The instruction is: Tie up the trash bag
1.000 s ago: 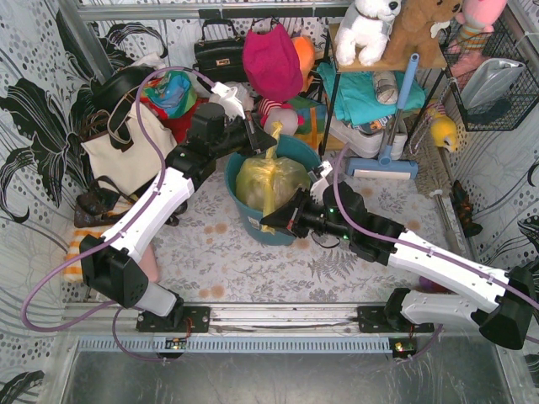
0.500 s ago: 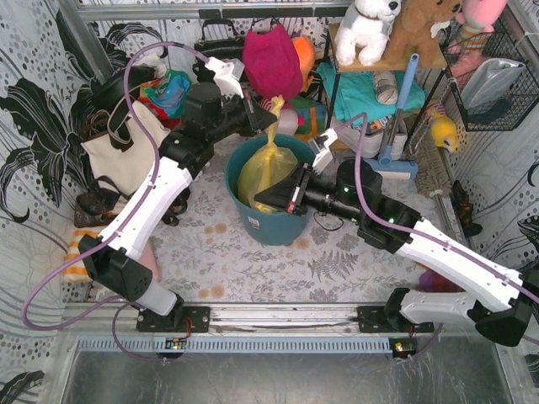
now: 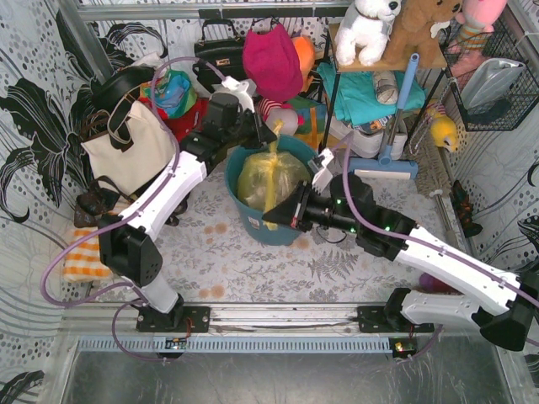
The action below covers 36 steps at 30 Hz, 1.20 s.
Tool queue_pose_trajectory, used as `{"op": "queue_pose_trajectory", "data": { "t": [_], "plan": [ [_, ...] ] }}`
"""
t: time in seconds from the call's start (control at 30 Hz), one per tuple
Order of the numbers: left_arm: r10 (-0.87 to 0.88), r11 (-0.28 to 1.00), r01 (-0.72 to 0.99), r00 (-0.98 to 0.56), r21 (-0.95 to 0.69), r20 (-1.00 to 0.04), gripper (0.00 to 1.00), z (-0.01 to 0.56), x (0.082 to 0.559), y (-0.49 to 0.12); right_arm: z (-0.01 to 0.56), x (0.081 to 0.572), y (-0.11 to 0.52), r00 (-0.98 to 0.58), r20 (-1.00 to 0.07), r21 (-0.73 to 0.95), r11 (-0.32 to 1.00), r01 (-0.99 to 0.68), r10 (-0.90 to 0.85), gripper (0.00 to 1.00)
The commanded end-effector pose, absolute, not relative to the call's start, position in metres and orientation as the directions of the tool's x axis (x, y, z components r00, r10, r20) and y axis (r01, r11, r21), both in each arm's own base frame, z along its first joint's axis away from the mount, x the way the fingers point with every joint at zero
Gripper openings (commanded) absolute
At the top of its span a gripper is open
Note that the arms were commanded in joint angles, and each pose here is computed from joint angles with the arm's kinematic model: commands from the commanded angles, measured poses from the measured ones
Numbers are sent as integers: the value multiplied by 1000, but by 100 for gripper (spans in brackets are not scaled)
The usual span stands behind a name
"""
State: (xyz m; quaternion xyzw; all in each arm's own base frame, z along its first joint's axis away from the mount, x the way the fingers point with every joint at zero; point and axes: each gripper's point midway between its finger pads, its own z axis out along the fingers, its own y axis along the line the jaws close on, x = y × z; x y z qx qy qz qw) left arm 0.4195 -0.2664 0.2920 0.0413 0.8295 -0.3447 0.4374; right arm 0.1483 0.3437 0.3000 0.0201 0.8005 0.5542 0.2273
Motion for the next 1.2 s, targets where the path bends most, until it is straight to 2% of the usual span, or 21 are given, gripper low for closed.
{"op": "queue_pose_trajectory", "data": {
  "t": [0.0,0.17,0.47,0.57,0.73,0.87,0.97,1.17],
  "plan": [
    [-310,735,459,-429,-500,-848,0,379,428,-257,370,143,342,-846,-459,875,305,-377,271,0],
    [-335,702,480,-430,-527,-838,0,384,413,-257,364,145,337,-838,-467,868,326,-374,283,0],
    [-299,722,426,-519,-545,-801,0,322,423,-262,305,142,345,-894,-354,909,323,-261,273,0],
    [-285,735,425,-514,-529,-809,0,327,430,-262,317,144,348,-885,-378,904,316,-289,272,0],
    [-302,727,481,-418,-491,-857,0,392,430,-258,370,147,348,-837,-471,872,288,-395,278,0],
    [-331,697,506,-402,-508,-854,0,411,420,-259,387,145,345,-818,-503,857,281,-432,277,0],
    [-345,685,503,-414,-527,-843,0,402,416,-259,379,144,341,-824,-493,861,292,-416,279,0],
    [-325,713,443,-478,-543,-816,0,351,421,-258,341,136,342,-876,-405,899,290,-329,262,0]
  ]
}}
